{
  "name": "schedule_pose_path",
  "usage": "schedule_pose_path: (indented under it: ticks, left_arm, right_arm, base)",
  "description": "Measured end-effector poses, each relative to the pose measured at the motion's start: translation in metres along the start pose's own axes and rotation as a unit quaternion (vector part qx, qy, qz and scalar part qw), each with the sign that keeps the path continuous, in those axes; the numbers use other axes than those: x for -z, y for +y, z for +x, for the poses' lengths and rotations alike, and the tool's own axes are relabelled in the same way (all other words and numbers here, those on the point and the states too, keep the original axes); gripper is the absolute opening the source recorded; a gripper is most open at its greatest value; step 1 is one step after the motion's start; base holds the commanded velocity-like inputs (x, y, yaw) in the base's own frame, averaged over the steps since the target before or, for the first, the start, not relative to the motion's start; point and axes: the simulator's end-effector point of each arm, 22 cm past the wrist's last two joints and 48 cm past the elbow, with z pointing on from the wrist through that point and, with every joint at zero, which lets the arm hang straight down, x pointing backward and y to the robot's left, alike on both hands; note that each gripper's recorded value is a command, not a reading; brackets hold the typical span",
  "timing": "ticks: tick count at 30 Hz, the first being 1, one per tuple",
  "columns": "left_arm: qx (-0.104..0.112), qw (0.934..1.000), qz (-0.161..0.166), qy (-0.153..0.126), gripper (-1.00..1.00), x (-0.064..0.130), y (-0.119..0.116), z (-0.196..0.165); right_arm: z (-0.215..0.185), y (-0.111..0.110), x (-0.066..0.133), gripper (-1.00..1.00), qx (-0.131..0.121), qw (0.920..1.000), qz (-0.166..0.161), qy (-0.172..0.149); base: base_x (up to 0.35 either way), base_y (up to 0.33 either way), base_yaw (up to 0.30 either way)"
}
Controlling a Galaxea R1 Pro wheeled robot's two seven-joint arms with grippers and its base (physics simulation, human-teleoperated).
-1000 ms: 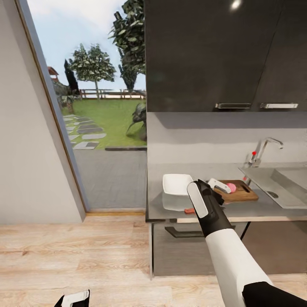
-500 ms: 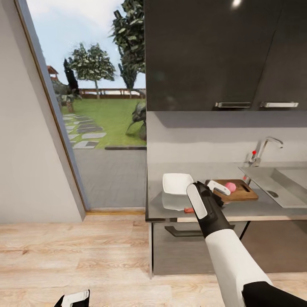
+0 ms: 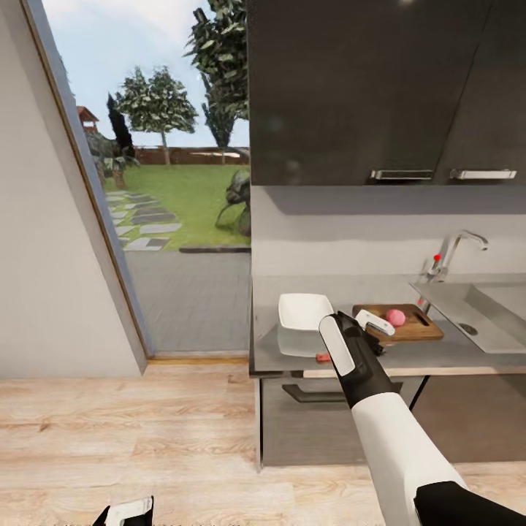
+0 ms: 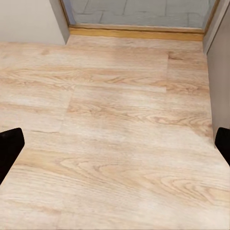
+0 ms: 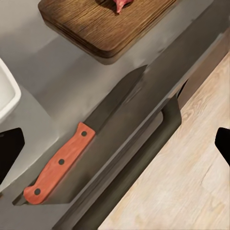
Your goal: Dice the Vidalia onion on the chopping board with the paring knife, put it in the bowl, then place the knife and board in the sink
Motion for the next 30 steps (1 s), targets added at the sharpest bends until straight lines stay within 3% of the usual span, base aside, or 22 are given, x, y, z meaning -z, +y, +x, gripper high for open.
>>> schedule_pose_path:
  ticks: [24, 30]
  left_arm:
    - [-0.003, 0.9999, -0.001, 0.014, 1.0, 0.0, 0.001, 0.013]
    - [-0.004, 0.9998, -0.001, 0.017, 1.0, 0.001, 0.001, 0.017]
  right_arm:
    - [0.014, 0.0, -0.013, 1.0, 0.008, 0.9999, 0.008, 0.01]
    - [0.017, 0.0, -0.016, 1.0, 0.01, 0.9998, 0.009, 0.013]
  base:
    - [0.0, 0.024, 0.0]
    - [0.139, 0.106, 0.0]
